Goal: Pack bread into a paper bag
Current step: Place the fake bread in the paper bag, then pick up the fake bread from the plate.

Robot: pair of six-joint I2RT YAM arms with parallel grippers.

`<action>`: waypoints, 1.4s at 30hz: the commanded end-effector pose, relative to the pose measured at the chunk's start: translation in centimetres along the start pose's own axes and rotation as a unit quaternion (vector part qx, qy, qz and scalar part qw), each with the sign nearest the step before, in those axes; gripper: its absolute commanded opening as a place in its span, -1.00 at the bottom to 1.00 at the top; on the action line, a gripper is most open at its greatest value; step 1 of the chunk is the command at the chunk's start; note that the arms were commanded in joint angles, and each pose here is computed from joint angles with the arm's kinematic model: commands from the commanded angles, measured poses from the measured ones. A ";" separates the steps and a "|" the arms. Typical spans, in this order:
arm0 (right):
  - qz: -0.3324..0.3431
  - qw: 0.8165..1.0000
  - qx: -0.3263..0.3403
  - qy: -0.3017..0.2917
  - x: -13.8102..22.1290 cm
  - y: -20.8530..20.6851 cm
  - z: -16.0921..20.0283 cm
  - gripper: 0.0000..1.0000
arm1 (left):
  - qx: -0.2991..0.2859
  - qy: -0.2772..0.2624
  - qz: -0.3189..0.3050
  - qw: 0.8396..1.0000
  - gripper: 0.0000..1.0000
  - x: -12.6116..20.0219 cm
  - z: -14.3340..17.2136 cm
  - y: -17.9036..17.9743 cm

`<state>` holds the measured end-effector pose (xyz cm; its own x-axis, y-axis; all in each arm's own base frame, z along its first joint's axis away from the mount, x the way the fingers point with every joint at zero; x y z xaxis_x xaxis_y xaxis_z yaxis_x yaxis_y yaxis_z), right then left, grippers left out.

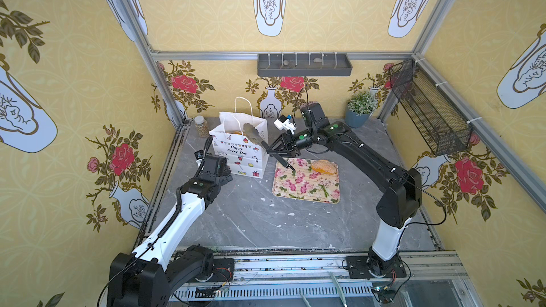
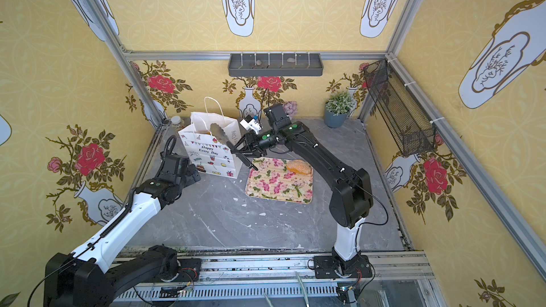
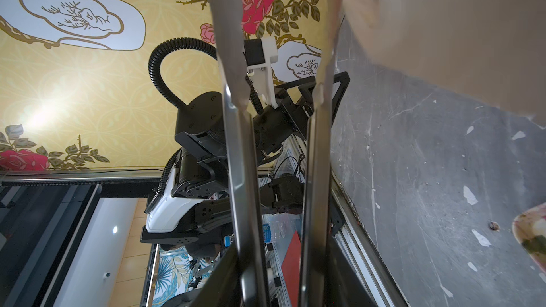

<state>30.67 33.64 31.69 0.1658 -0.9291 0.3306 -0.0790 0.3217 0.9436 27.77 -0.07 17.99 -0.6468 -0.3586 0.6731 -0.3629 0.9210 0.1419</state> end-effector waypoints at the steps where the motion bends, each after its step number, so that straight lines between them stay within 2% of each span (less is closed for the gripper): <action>1: -0.010 1.000 0.025 -0.006 0.4 0.9 0.0 -0.16 | 0.006 -0.005 -0.007 1.000 0.98 -0.1 -0.2 0.1; 10: -0.017 0.999 0.040 -0.024 2.5 2.9 1.0 -0.16 | 0.006 -0.005 -0.010 1.000 0.98 -0.1 0.1 0.3; 14: -0.010 0.999 0.024 -0.046 4.5 2.2 1.8 -0.16 | 0.006 -0.003 -0.010 1.000 0.98 -0.2 0.2 0.3; 23: -0.014 0.991 -0.073 -0.113 10.3 -3.6 4.3 -0.20 | 0.010 0.000 0.003 1.000 0.98 -0.6 0.1 -0.4; 31: -0.001 0.979 -0.136 -0.153 13.4 -8.0 7.5 -0.19 | 0.009 0.003 0.006 1.000 0.98 -0.9 0.2 -0.7; 34: -0.002 0.971 -0.178 -0.161 14.0 -10.6 8.7 -0.19 | 0.010 0.005 0.010 1.000 0.98 -1.2 0.4 -0.9; 42: -0.035 0.934 -0.301 -0.186 15.6 -17.0 10.6 -0.19 | 0.010 0.010 0.010 1.000 0.98 -1.4 0.7 -1.0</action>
<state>24.45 12.02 20.53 -0.2129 -0.8936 0.3953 0.4889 0.2529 0.8349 28.49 -0.53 16.52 -0.6351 -0.3410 0.6931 -0.3519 0.9265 0.1334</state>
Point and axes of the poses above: each gripper's point midway between its finger pads, its own x axis back along the fingers, its own y axis along the line the jaws close on, z = x × y, the point moved 4 cm from there along x, back along the fingers, and after that the axes turned 11 degrees about -x, right-handed, at the moved point
